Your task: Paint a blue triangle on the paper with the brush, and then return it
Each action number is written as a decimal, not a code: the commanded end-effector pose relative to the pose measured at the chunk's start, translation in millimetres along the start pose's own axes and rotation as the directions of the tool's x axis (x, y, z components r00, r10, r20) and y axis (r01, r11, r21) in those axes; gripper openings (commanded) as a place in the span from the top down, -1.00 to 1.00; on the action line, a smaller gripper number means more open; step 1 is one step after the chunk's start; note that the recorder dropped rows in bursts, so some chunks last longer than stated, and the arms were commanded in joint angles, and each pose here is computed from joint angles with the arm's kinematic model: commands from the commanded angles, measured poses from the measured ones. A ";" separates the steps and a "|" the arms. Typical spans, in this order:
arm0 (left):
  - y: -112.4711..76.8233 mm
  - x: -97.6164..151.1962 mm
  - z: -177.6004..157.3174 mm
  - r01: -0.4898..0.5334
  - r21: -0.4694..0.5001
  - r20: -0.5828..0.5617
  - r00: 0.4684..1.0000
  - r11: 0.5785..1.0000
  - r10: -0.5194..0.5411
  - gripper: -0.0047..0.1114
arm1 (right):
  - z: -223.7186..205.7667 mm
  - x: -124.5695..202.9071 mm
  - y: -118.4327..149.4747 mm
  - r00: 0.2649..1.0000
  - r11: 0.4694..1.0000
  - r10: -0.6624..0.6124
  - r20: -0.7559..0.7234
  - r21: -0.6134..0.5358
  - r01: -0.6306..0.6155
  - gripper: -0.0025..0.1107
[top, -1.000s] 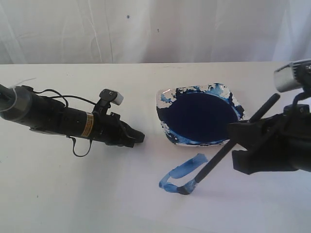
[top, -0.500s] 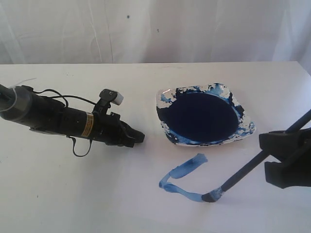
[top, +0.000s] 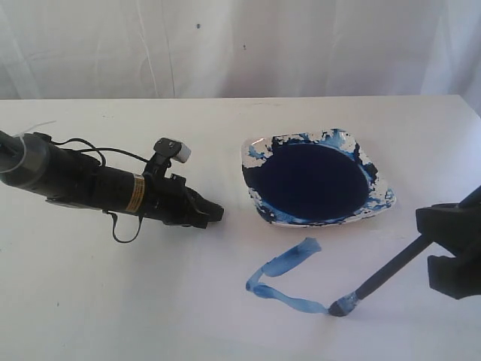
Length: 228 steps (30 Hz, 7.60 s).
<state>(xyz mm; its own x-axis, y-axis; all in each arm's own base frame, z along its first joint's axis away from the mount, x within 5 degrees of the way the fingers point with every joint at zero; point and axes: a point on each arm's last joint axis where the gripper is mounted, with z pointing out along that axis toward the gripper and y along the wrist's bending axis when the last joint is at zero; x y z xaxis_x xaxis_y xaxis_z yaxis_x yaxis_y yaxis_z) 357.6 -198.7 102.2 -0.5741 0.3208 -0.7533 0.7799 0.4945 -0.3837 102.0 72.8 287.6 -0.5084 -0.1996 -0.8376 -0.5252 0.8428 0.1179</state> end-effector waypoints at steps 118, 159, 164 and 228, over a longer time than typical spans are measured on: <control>2.1 1.1 0.3 -0.017 -0.036 -0.022 1.000 0.999 0.016 0.92 | 25.2 0.5 -4.2 0.990 0.997 0.053 -0.131 0.059 -0.046 0.96; 2.1 1.1 0.3 -0.017 -0.036 -0.022 1.000 0.999 0.016 0.92 | -8.1 3.7 -0.2 0.996 0.998 0.058 -0.062 0.009 -0.057 0.96; 2.1 1.1 0.3 -0.017 -0.036 -0.022 1.000 0.999 0.016 0.92 | -8.2 -8.8 0.7 0.997 1.000 0.029 0.075 -0.006 -0.029 0.96; 2.1 1.1 0.3 -0.017 -0.036 -0.022 1.000 0.999 0.016 0.92 | 44.1 -8.5 -5.9 0.996 0.996 -0.052 -0.079 0.066 0.057 0.96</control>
<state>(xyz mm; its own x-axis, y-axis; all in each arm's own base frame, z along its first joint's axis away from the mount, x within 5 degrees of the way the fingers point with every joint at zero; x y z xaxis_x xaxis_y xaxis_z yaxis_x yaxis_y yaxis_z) 357.6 -198.6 102.2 -0.5741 0.3209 -0.7532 0.7797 0.4949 -0.3835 146.3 97.7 271.1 -0.4986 -0.2570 -0.8278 -0.5163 0.8552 0.0455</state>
